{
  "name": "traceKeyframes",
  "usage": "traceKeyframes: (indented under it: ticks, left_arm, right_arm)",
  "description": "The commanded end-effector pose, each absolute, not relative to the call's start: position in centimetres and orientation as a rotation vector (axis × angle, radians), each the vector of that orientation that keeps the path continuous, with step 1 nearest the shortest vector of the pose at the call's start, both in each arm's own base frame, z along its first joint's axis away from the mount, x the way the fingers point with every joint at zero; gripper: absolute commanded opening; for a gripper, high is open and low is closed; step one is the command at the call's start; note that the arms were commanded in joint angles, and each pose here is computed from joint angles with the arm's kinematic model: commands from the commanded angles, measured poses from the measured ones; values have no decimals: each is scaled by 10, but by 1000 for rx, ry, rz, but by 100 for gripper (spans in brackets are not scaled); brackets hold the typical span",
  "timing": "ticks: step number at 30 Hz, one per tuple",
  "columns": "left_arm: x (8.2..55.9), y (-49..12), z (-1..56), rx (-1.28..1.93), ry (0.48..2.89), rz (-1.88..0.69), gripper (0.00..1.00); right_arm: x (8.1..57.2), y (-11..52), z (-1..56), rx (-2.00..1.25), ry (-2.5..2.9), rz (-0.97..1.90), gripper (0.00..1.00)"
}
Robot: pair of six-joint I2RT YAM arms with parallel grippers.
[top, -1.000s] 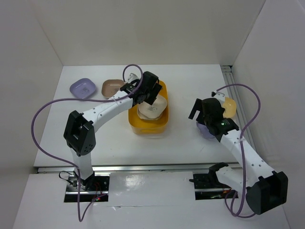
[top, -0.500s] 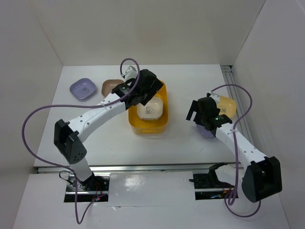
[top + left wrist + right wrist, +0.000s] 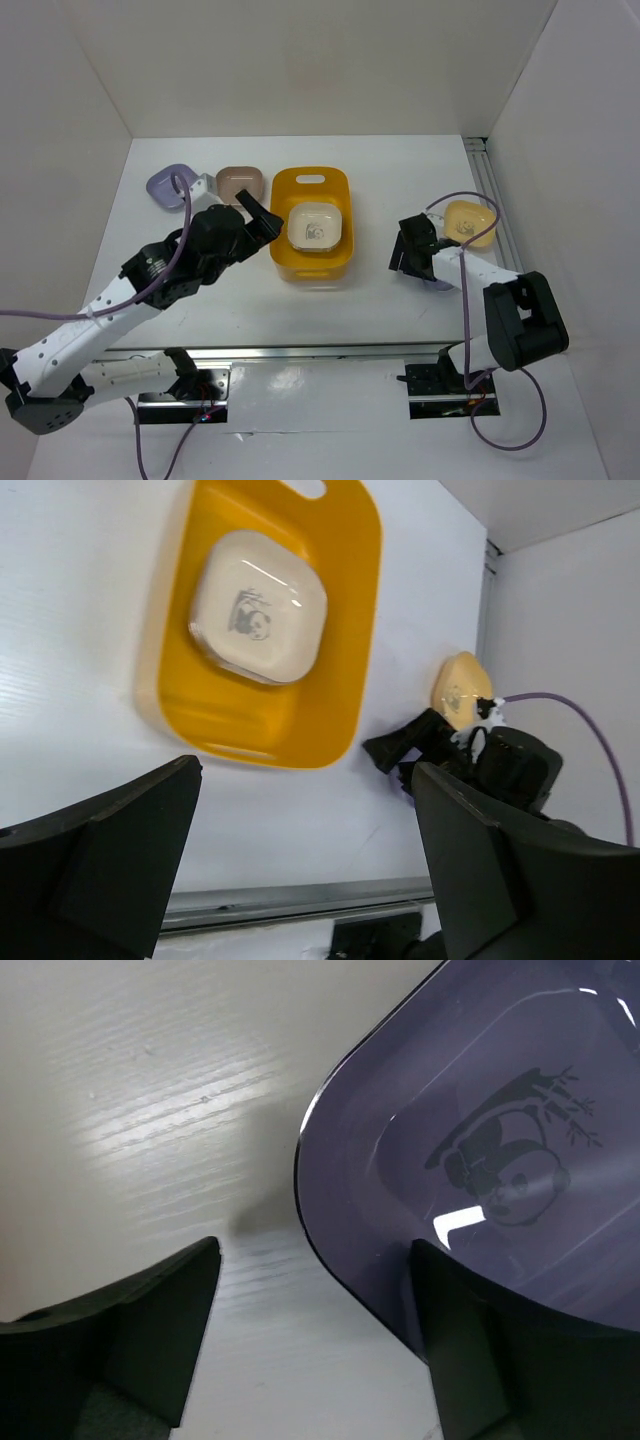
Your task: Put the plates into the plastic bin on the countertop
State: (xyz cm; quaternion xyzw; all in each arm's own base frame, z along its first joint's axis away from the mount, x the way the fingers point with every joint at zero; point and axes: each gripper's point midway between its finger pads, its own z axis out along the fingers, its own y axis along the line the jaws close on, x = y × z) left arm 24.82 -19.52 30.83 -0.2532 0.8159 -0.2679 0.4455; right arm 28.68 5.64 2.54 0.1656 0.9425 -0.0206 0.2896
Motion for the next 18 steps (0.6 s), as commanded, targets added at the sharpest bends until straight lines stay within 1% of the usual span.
traceKeyframes:
  ticks: [1, 2, 3, 5, 6, 7, 9, 10, 13, 18]
  left_arm:
    - [240, -171, 302, -597, 2015, -557, 100]
    - [236, -167, 301, -595, 2023, -547, 100]
    - [234, -161, 296, -593, 2038, -511, 100]
    - [231, -155, 292, -603, 2043, -491, 100]
    - [229, -153, 290, -613, 2040, -497, 100]
    - [227, -151, 289, -614, 2037, -500, 100]
    - [225, -147, 292, -619, 2027, -498, 100]
    - [224, -145, 290, -619, 2025, -500, 100]
    - [221, -142, 290, -618, 2028, -497, 100]
    - [218, -134, 284, -617, 2040, -450, 100]
  right_arm:
    - [302, 56, 27, 458, 2448, -54, 77]
    - [303, 59, 25, 446, 2450, -50, 71]
    - [307, 63, 27, 444, 2438, -27, 59]
    - [303, 75, 24, 399, 2451, 4, 46]
    - [303, 78, 22, 387, 2452, 8, 33]
    - [305, 85, 26, 370, 2449, 30, 26]
    - [309, 96, 29, 346, 2437, 46, 16]
    - [313, 101, 35, 335, 2431, 55, 0]
    - [321, 107, 51, 313, 2412, 21, 0]
    - [343, 115, 122, 313, 2282, -13, 0]
